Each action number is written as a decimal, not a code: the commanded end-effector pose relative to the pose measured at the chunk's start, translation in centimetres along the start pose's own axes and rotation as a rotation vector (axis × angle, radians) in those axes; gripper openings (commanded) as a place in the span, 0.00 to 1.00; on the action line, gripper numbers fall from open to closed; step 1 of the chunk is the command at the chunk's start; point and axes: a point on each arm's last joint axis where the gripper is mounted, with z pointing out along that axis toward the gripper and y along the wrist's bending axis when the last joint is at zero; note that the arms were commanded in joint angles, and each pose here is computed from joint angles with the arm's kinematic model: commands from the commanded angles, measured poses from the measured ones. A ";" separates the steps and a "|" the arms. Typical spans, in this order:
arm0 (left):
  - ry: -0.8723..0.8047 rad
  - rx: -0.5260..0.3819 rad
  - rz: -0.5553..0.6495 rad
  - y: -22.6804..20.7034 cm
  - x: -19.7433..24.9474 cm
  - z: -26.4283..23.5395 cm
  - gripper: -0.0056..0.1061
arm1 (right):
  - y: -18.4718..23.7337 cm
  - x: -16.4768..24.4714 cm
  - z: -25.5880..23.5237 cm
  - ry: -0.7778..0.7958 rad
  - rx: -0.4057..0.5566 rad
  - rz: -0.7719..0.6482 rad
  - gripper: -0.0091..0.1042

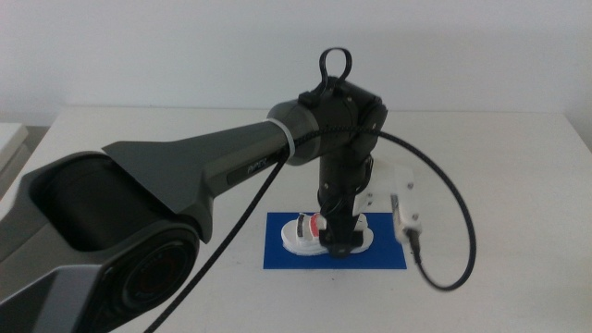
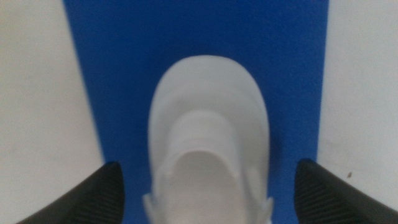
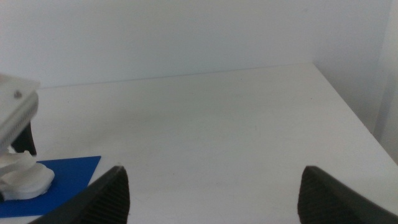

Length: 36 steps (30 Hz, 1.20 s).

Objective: Use one arm to grab the shoe from the table and place it on the mat.

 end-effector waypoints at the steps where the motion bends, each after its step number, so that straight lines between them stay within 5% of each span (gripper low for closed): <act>1: -0.035 -0.060 -0.055 0.5 0.0 -3.0 0.89 | 0.0 0.0 0.0 -0.009 0.000 -0.011 0.78; 7: -0.255 -0.260 -0.256 -0.5 3.0 -16.5 0.89 | 0.0 0.0 0.0 -0.009 0.000 -0.011 0.78; 13: -0.529 -0.354 -0.775 -4.0 10.4 -28.1 0.89 | 0.0 0.0 0.0 -0.009 0.000 -0.011 0.78; 18: -0.563 -0.465 -0.994 -8.4 17.8 -32.1 0.89 | 0.0 0.0 0.0 -0.009 0.000 -0.011 0.78; 25: -0.569 -0.569 -1.195 -17.3 24.7 -31.9 0.89 | 0.0 0.0 0.0 -0.009 0.000 -0.011 0.78; 36: -1.079 -0.994 -1.319 -25.6 27.6 -20.3 0.89 | 0.0 0.0 0.0 -0.009 0.000 -0.011 0.78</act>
